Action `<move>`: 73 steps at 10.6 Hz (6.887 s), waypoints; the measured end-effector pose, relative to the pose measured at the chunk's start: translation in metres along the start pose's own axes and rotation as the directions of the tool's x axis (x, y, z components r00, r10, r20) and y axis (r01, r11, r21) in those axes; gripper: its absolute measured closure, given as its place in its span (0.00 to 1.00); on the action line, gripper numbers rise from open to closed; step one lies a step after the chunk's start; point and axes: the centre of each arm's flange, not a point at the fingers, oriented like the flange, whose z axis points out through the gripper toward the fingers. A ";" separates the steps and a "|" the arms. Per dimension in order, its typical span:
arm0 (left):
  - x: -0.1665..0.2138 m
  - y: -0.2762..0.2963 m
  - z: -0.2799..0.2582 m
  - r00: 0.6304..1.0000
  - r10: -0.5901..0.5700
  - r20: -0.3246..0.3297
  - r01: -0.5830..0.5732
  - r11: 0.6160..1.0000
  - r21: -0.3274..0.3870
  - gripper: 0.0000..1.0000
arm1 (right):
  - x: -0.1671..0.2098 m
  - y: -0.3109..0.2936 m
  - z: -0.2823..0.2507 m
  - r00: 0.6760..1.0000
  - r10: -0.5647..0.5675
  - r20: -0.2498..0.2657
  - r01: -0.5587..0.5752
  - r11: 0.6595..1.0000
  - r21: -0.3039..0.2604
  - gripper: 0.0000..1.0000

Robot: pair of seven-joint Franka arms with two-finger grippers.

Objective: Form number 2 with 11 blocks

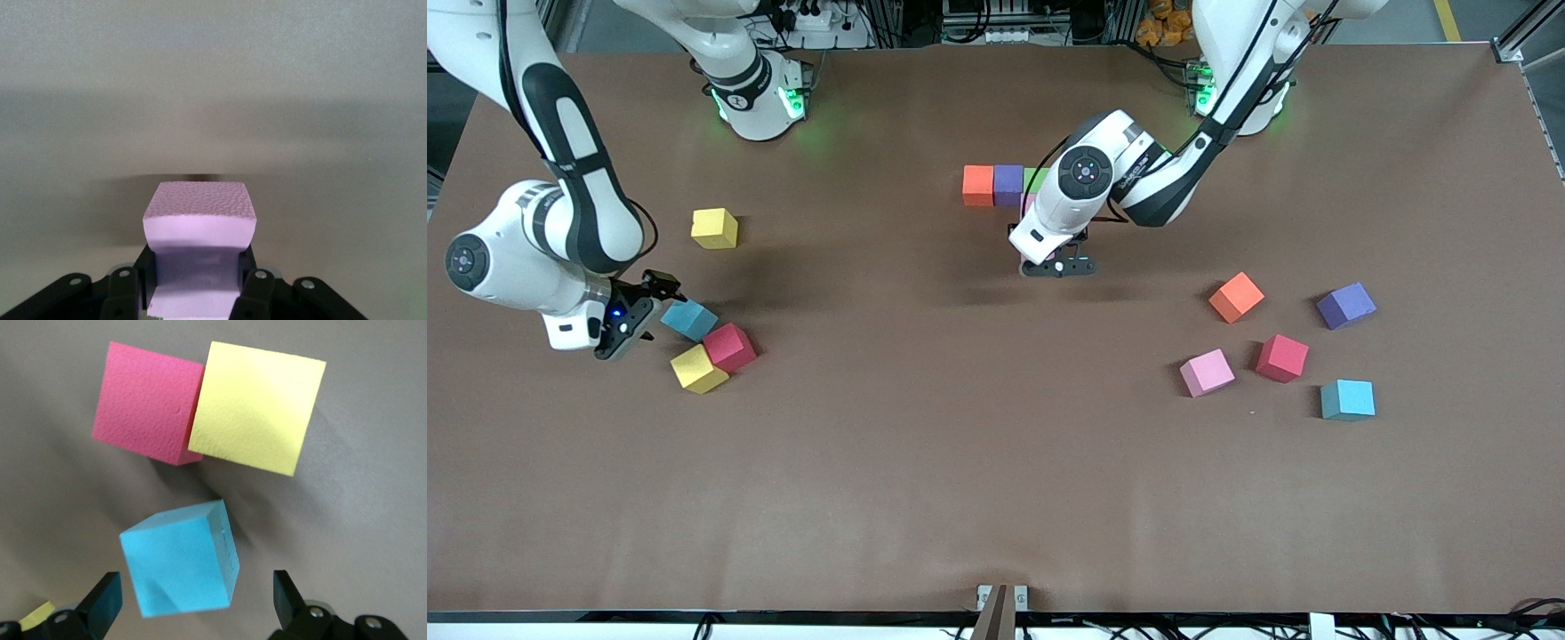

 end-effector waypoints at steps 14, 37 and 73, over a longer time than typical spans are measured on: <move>-0.012 -0.002 0.017 1.000 0.012 0.019 -0.012 1.000 0.011 0.50 | 0.005 -0.001 0.024 1.000 0.018 -0.002 -0.017 0.989 0.150 0.00; -0.021 0.002 0.035 0.998 0.065 0.014 -0.066 0.997 0.038 0.00 | 0.018 0.031 -0.020 0.994 -0.097 -0.051 0.102 0.987 0.122 0.41; 0.191 -0.235 -0.097 0.828 0.543 -0.139 -0.473 0.810 0.346 0.00 | 0.360 -0.457 0.108 0.915 -0.404 -0.010 0.404 0.915 0.008 0.41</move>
